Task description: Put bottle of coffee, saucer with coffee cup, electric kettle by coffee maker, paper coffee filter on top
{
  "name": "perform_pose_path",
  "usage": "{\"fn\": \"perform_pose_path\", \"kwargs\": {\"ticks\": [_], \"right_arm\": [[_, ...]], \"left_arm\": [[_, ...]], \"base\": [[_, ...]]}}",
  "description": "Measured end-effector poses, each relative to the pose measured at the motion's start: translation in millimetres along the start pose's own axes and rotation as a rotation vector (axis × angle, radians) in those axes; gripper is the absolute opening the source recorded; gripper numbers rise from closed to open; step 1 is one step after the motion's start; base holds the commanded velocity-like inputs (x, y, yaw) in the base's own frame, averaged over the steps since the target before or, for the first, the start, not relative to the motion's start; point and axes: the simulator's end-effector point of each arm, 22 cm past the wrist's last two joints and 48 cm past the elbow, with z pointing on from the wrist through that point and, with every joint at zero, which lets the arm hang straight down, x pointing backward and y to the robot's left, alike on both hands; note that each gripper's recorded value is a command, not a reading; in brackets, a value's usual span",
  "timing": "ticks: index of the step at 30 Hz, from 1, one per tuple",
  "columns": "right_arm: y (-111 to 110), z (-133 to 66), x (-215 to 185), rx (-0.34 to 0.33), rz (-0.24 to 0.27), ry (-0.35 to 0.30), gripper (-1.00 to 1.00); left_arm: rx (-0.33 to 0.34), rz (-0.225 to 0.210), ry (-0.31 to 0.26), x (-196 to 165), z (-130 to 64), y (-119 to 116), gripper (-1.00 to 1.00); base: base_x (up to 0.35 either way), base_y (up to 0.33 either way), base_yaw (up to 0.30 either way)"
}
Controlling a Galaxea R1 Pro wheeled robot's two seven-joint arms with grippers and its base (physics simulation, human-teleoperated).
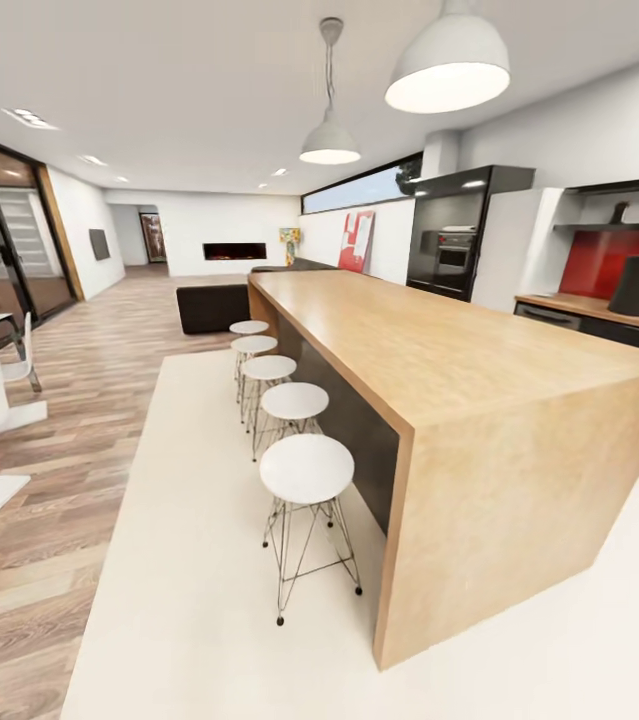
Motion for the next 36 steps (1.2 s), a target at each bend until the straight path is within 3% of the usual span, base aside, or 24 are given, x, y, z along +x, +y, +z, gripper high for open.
{"fn": "perform_pose_path", "kwargs": {"ticks": [36], "right_arm": [[1.7,-47.1,0.9,0.0,0.0,0.001,1.0]], "left_arm": [[0.001,0.0,0.001,8.4,-46.5,-0.3,1.0]], "base": [[0.0,0.0,-0.267]]}}
